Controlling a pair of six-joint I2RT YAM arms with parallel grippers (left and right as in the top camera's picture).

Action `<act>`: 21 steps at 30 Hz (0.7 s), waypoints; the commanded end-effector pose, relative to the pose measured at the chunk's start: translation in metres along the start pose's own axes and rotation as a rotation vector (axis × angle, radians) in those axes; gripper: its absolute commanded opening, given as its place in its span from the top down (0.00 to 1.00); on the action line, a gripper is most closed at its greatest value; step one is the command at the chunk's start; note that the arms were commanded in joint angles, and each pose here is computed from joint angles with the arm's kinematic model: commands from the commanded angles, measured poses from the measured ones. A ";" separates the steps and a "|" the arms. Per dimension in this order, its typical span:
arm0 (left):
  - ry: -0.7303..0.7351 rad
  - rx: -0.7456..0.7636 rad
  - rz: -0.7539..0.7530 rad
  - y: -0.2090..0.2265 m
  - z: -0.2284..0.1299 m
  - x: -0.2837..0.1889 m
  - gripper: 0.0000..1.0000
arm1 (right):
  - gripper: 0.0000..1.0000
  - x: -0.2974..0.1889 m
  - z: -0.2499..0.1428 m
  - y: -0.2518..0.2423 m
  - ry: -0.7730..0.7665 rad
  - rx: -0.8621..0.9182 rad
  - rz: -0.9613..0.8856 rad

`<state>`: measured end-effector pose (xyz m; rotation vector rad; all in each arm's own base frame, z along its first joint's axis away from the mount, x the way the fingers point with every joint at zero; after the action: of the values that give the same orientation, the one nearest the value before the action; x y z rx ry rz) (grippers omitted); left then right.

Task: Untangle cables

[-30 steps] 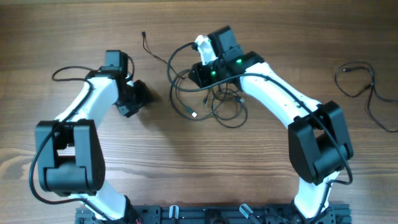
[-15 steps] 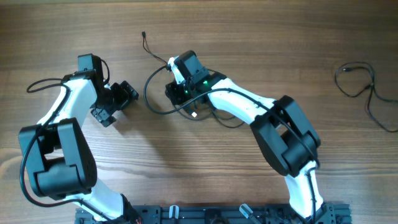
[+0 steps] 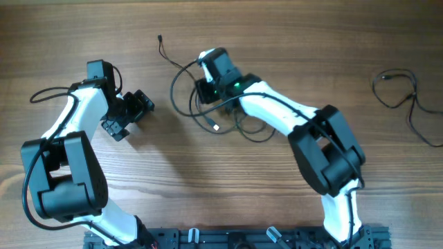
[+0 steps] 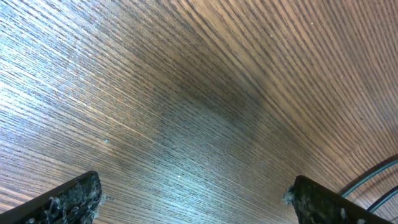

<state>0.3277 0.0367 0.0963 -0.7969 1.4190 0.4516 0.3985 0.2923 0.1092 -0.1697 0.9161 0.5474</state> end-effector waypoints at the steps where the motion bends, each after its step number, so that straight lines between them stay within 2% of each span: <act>1: 0.000 0.002 0.013 0.003 0.001 0.002 0.00 | 0.40 -0.010 0.008 -0.023 -0.017 -0.046 -0.080; 3: 0.000 0.002 0.013 0.003 0.001 0.002 0.00 | 0.51 -0.008 0.004 -0.027 -0.011 -0.110 -0.084; 4: 0.000 0.002 0.013 0.003 0.001 0.002 0.00 | 0.51 -0.006 0.002 -0.027 -0.003 -0.149 -0.080; 8: 0.000 0.002 0.013 0.003 0.001 0.002 0.00 | 0.50 0.004 -0.003 -0.024 0.008 -0.256 -0.062; 10: 0.000 0.002 0.013 0.003 0.001 0.002 0.00 | 0.46 0.010 -0.012 -0.012 0.026 -0.354 0.093; 12: 0.000 0.002 0.013 0.003 0.001 0.002 0.00 | 0.45 0.010 -0.014 -0.008 0.030 -0.388 0.137; 17: 0.000 0.003 0.013 0.003 0.001 0.002 0.00 | 0.41 0.010 -0.020 -0.009 0.066 -0.504 0.135; 21: 0.000 0.002 0.013 0.003 0.001 0.002 0.00 | 0.36 0.019 -0.025 -0.021 0.095 -0.587 0.023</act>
<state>0.3278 0.0367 0.0963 -0.7969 1.4186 0.4514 0.4002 0.2760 0.1021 -0.6056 0.8136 0.8345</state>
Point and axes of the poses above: each gripper's point midway between its finger pads, its own x axis out along the fingers, its own y axis along the line the jaws close on, z = x × y, the point moved 8 cm from there along -x, back along the fingers, and after that the axes turned 4 degrees about -x, right-handed, at the moved point
